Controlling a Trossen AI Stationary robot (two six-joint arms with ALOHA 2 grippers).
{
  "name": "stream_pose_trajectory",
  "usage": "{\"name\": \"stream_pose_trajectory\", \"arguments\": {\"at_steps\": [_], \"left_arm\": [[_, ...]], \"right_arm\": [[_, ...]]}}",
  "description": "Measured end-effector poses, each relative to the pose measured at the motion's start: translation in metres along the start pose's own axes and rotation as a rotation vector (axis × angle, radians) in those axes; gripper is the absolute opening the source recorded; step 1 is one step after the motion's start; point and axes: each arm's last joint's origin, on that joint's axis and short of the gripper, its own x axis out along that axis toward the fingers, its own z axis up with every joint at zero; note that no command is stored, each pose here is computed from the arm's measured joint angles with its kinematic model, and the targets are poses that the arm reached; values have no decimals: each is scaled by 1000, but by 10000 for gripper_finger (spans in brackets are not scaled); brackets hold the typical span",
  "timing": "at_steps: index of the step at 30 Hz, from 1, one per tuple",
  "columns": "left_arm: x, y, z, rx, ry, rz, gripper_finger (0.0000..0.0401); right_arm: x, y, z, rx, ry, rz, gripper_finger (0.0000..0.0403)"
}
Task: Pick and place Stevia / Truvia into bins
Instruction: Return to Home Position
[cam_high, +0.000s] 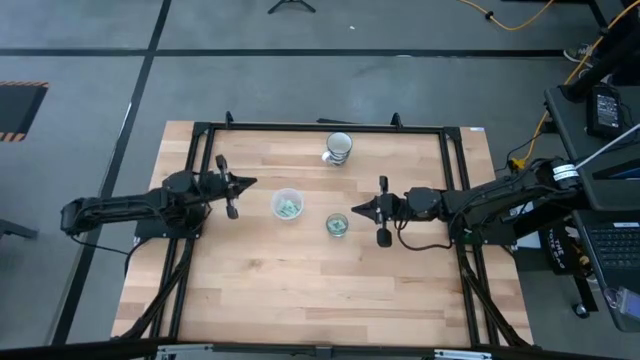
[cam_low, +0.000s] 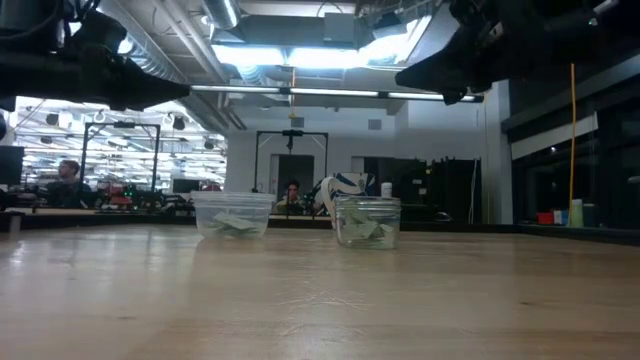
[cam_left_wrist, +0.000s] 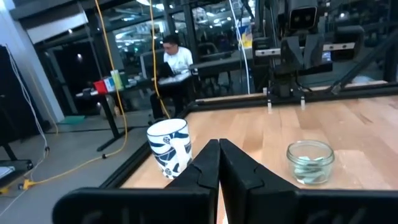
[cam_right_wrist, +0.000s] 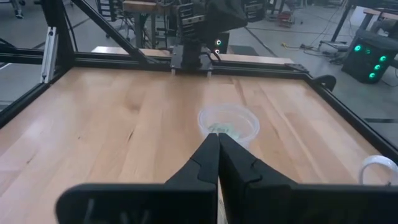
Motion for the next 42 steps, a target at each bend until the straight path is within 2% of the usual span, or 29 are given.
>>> {"name": "stream_pose_trajectory", "arguments": {"at_steps": [12, 18, 26, 33, 36, 42], "left_arm": [[-10, 2, -1, 18, -20, 37, 2], [-14, 1, -5, -22, 19, 29, 2], [-14, -1, -6, -43, 24, -35, 2], [-14, -1, -7, -40, 24, -35, 3], [-14, -1, -7, -52, 24, -35, 2], [-13, -1, -8, -61, 37, -37, 5]], "right_arm": [[0, 0, 0, -23, 0, 1, 5], [-2, 0, -6, -27, -10, 1, 5], [-32, -5, -37, 2, -189, -9, 5], [-68, -11, -63, 81, -274, -12, 5], [-72, -13, -62, 81, -263, -32, 5], [-81, -18, -55, -10, -303, -71, 5]]}}
